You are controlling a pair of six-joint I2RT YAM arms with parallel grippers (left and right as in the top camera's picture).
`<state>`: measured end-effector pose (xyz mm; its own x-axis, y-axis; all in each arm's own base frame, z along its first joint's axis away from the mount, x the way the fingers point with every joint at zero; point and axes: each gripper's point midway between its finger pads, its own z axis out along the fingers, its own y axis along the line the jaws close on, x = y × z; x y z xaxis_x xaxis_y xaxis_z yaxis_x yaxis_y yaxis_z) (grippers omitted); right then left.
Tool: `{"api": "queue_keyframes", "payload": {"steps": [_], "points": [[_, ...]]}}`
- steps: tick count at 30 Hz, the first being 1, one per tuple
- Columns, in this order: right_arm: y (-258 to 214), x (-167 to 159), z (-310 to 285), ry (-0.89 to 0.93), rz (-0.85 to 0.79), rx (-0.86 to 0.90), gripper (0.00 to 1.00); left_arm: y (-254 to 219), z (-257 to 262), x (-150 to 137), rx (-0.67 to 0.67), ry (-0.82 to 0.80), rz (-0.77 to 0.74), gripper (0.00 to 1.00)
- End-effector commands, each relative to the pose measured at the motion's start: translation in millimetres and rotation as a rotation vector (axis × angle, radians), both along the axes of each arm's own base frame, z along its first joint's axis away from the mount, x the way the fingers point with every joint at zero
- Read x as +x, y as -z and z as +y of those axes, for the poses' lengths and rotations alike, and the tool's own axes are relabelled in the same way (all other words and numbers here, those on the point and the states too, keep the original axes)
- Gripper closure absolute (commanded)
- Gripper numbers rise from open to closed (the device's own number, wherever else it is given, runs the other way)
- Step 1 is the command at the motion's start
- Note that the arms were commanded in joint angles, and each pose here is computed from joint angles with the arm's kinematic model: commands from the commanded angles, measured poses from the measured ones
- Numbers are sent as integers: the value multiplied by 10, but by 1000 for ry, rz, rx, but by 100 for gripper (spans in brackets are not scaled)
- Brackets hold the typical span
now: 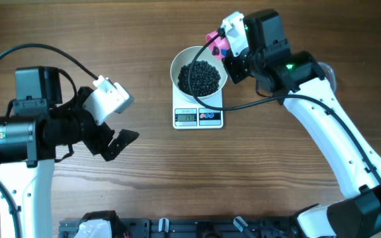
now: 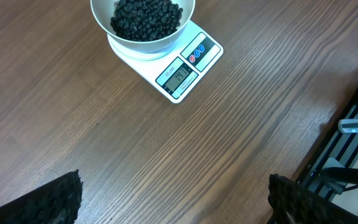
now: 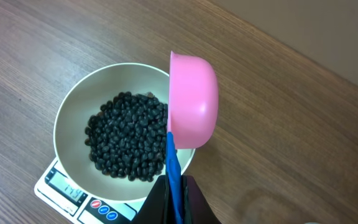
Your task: Scoop item into bowl and weigh 150g on scale
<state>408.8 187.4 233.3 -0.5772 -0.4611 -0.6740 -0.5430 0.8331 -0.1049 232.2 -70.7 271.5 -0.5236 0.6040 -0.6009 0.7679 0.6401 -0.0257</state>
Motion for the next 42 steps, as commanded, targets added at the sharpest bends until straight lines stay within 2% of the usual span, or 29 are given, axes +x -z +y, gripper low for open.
{"api": "queue_keyframes", "payload": {"steps": [1,5,8,10,13,17,19,22,24,32,37,42], "points": [[33,23,24,-16,-3,-19,96,18,-7,-2,-2,-4,11,0],[26,-63,189,-90,23,37,96,18,-7,-2,-2,-4,11,0],[28,56,-37,-68,-56,-134,96,18,-7,-2,-2,-4,11,0],[34,-10,95,-114,-31,-73,96,18,-7,-2,-3,-5,11,0],[45,-12,72,-117,-32,-92,96,18,-6,-2,-2,-5,11,0],[34,-76,203,-171,-12,-29,96,18,-7,-2,-3,-5,11,0],[31,-74,205,-128,7,7,96,18,-7,-2,-2,-4,11,0],[26,-117,272,-87,57,94,96,18,-7,-2,-3,-5,11,0],[-8,-227,439,-90,140,234,96,18,-7,-2,-2,-4,11,0],[-122,-404,689,58,387,550,96,18,-7,-2,-2,-4,11,0],[-190,-440,766,156,502,679,96,18,-7,-2,-2,-4,11,0],[-422,-385,876,164,559,838,96,18,-7,-2,-2,-4,11,0]]}}
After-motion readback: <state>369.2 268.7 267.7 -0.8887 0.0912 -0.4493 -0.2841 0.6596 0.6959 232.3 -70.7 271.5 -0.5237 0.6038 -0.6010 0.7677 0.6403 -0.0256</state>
